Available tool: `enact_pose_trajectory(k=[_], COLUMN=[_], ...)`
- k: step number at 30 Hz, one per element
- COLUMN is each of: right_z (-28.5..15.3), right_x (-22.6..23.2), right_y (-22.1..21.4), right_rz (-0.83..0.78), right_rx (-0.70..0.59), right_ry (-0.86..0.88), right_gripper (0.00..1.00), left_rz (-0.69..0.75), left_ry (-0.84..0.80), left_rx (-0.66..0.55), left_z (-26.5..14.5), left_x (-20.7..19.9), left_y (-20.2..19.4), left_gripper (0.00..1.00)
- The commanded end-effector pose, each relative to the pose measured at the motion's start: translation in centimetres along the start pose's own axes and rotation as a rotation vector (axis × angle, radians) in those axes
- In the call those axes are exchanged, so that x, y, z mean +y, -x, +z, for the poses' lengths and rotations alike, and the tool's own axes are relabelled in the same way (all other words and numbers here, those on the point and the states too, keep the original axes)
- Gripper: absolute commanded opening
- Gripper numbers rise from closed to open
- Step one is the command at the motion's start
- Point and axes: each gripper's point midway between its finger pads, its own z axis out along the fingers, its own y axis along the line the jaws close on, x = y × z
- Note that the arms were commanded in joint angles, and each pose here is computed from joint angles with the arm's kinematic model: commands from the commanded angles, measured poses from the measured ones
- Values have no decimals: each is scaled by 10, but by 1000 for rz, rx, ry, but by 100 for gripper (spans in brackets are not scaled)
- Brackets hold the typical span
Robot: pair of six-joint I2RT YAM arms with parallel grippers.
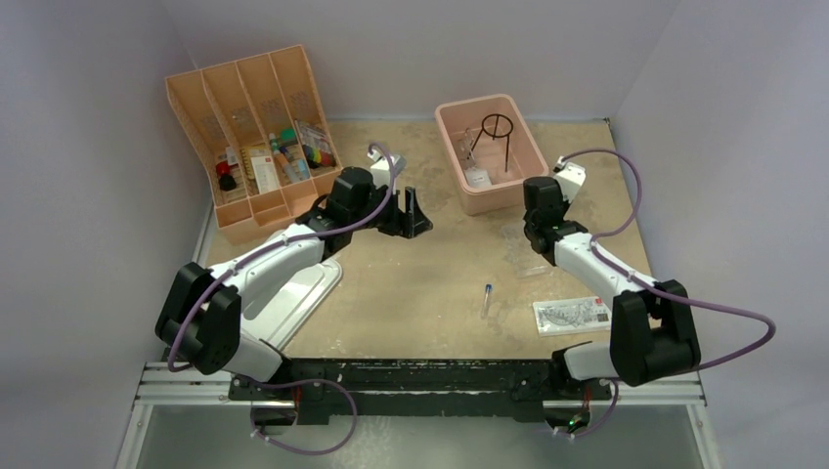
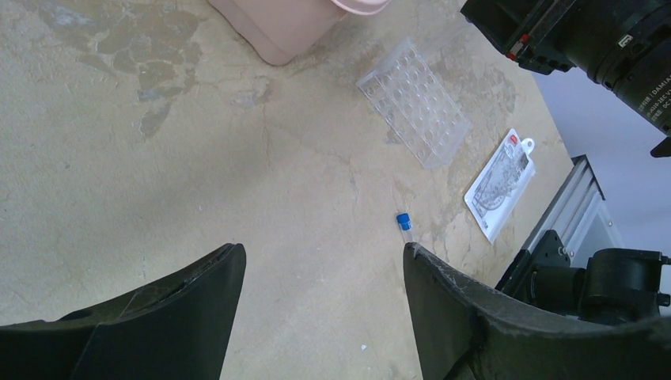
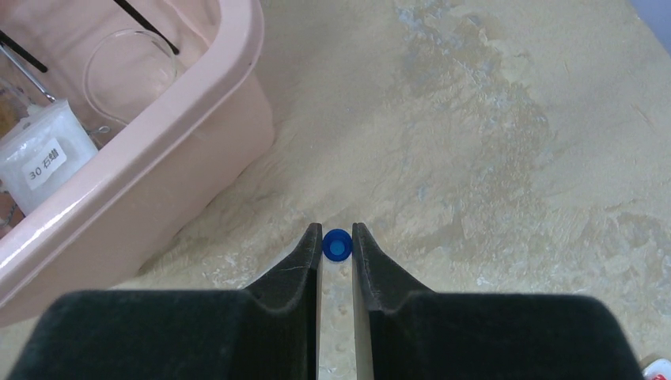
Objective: Organize the chemistry lab equipment
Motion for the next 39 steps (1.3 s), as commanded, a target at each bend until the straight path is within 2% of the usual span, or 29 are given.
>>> enact_pose_trajectory(k=[1,8,28,39], right_z=[7,14,21,3], right_x=[-5,-8,-4,11], right_y=[2,0,-11,-8], right_rz=[77,111,6,28], right_rx=[-34,-36,-22,8], right_ry=[-33,-49,-10,110], right_gripper=[12,12,16,31], left_rz=[2,3,6,1], left_ry=[-33,-34,-25,-24], left_rx=[-28,-27,-27,-22], left_z=[0,0,0,2], left_x=[-5,-5,-3,-2], left_y=[7,7,7,5], left_gripper=[72,72,72,72])
